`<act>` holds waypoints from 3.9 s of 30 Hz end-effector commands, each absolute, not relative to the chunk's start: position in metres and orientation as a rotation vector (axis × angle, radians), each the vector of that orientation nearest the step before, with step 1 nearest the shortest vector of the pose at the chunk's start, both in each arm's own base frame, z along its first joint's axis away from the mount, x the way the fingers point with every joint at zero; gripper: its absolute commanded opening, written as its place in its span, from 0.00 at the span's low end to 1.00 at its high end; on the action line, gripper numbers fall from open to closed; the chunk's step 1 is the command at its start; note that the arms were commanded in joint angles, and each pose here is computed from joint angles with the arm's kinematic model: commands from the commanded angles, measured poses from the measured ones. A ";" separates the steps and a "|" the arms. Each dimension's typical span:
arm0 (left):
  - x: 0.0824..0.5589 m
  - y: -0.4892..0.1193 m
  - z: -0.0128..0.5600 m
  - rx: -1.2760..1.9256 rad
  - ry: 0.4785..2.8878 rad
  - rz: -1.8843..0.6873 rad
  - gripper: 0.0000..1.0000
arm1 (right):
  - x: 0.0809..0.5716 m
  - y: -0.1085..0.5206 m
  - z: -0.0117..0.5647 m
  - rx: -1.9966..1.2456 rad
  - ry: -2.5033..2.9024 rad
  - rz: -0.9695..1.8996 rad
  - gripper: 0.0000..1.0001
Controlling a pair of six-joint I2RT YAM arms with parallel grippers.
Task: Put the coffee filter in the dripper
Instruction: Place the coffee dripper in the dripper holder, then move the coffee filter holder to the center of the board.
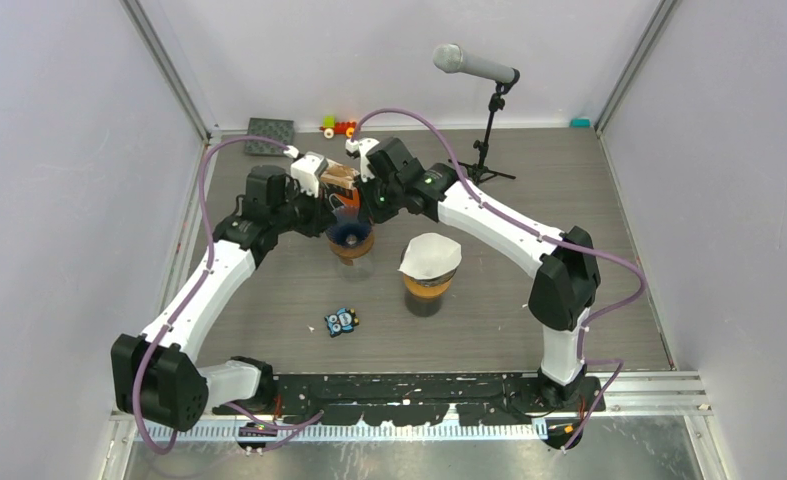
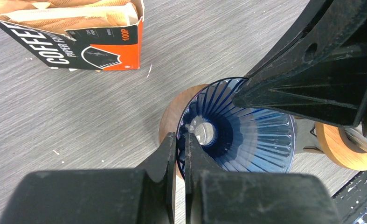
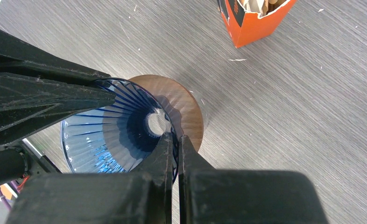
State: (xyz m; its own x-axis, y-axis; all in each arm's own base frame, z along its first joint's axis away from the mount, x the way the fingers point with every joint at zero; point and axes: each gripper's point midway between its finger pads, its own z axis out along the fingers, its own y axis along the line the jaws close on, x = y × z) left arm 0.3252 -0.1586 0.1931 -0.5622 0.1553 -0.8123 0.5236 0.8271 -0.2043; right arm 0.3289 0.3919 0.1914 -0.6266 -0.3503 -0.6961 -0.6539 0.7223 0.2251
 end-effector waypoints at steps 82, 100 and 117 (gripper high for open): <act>0.459 -0.149 0.243 0.390 2.033 -0.282 0.57 | 0.289 0.287 0.285 -1.128 2.003 0.613 0.57; 0.494 -0.162 0.202 0.276 2.123 -0.340 0.40 | 0.247 0.259 0.269 -1.335 1.969 0.663 0.54; 0.499 -0.149 0.215 0.289 2.083 -0.287 0.00 | 0.248 0.260 0.278 -1.325 1.971 0.673 0.54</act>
